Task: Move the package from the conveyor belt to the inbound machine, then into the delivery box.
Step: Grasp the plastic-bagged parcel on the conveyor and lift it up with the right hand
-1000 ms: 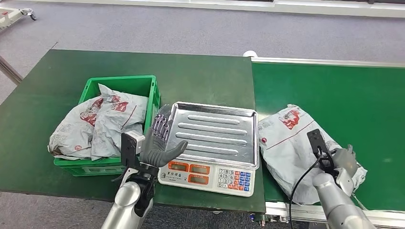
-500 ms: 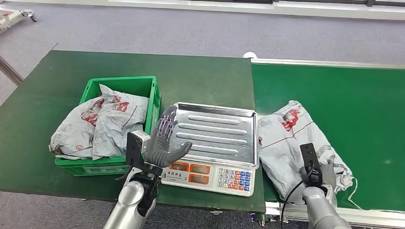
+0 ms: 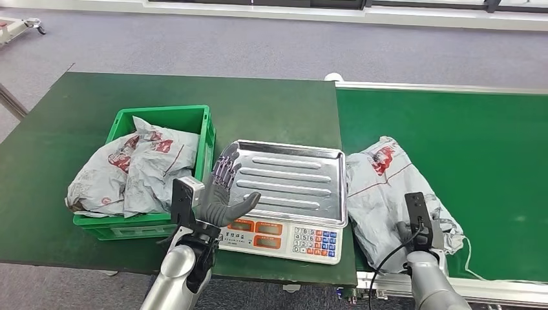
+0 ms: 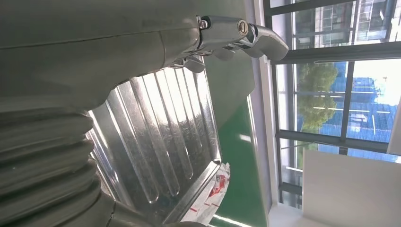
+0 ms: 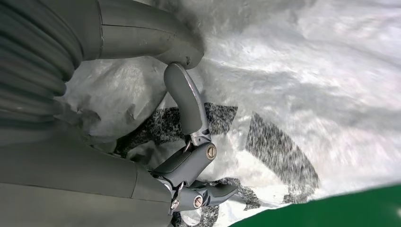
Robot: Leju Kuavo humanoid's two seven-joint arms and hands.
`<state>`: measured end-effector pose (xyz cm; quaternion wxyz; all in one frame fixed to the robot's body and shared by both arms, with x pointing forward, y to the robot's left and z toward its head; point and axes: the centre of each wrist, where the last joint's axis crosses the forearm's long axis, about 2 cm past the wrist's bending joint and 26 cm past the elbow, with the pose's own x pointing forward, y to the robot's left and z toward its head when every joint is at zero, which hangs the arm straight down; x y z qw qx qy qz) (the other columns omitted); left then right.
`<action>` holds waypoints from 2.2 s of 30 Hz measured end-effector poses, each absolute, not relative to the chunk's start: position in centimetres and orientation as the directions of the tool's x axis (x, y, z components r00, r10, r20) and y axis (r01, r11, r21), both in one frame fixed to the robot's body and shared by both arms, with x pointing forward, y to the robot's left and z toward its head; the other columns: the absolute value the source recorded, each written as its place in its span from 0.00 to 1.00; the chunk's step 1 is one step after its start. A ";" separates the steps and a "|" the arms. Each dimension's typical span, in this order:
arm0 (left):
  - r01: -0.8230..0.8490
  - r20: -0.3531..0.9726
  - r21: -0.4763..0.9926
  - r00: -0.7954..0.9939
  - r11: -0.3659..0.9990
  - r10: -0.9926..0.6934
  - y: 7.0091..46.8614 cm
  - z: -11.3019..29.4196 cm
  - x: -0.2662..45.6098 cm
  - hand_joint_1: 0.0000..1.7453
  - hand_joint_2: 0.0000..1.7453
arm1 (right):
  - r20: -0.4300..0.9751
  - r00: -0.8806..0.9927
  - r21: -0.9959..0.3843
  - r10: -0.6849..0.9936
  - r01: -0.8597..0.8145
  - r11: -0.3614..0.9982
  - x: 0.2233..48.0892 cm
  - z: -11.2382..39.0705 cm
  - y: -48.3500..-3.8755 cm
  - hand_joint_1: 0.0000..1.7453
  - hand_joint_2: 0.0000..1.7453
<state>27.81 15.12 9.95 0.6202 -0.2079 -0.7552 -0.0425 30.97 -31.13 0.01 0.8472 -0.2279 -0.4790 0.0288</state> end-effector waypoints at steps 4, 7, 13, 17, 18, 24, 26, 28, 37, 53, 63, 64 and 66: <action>0.371 0.954 -0.192 -0.146 0.909 0.262 15.0 10.0 27.8 0.00 1.00 | 0.900 0.420 -0.224 0.118 0.212 0.951 30.7 -0.3 -30.7 1.00 1.00; 0.370 0.953 -0.190 -0.153 0.909 0.261 15.0 10.0 27.8 0.00 1.00 | 0.933 0.352 -0.155 0.068 0.224 0.962 30.5 -0.5 -29.7 1.00 1.00; 0.369 0.952 -0.186 -0.163 0.910 0.261 15.0 10.2 27.8 0.00 1.00 | 0.950 0.313 -0.101 0.022 0.242 0.965 30.4 -0.6 -28.5 1.00 1.00; 0.371 0.952 -0.179 -0.168 0.911 0.255 15.0 10.2 27.9 0.00 1.00 | 0.964 0.265 -0.051 -0.021 0.262 0.964 30.3 -0.7 -28.0 1.00 1.00; 0.371 0.952 -0.178 -0.169 0.912 0.254 15.1 10.3 27.9 0.00 1.00 | 0.966 0.256 -0.041 -0.030 0.267 0.963 30.3 -0.7 -28.0 1.00 1.00; 0.371 0.951 -0.176 -0.174 0.912 0.254 15.1 10.3 27.9 0.00 1.00 | 0.969 0.239 -0.010 -0.060 0.281 0.960 30.3 -0.7 -27.9 1.00 1.00; 0.371 0.951 -0.176 -0.175 0.912 0.255 15.1 10.3 27.9 0.00 1.00 | 0.969 0.238 -0.005 -0.066 0.285 0.959 30.3 -0.7 -27.8 1.00 1.00; 0.371 0.951 -0.176 -0.176 0.912 0.255 15.1 10.3 27.9 0.00 1.00 | 0.970 0.233 0.001 -0.071 0.289 0.957 30.3 -0.7 -27.8 1.00 1.00; 0.361 0.948 -0.173 -0.190 0.916 0.254 15.2 10.1 27.6 0.00 1.00 | 0.996 0.076 0.016 -0.046 0.355 0.935 30.2 -0.5 -28.0 1.00 1.00; 0.325 0.948 -0.141 -0.227 0.935 0.221 16.6 9.0 26.4 0.00 1.00 | 0.836 -0.450 -0.102 0.314 0.434 0.895 34.9 16.2 -30.5 1.00 1.00; 0.311 0.950 -0.131 -0.233 0.941 0.209 17.3 8.7 26.0 0.00 1.00 | 0.804 -0.512 -0.091 0.302 0.396 0.914 35.2 17.3 -30.1 1.00 1.00; 0.309 0.950 -0.131 -0.232 0.942 0.209 17.3 8.7 26.0 0.00 1.00 | 0.803 -0.513 -0.093 0.303 0.394 0.915 35.3 17.3 -30.1 1.00 1.00; 0.306 0.950 -0.132 -0.233 0.943 0.208 17.4 8.7 26.0 0.00 1.00 | 0.802 -0.515 -0.094 0.302 0.390 0.916 35.3 17.3 -30.1 1.00 1.00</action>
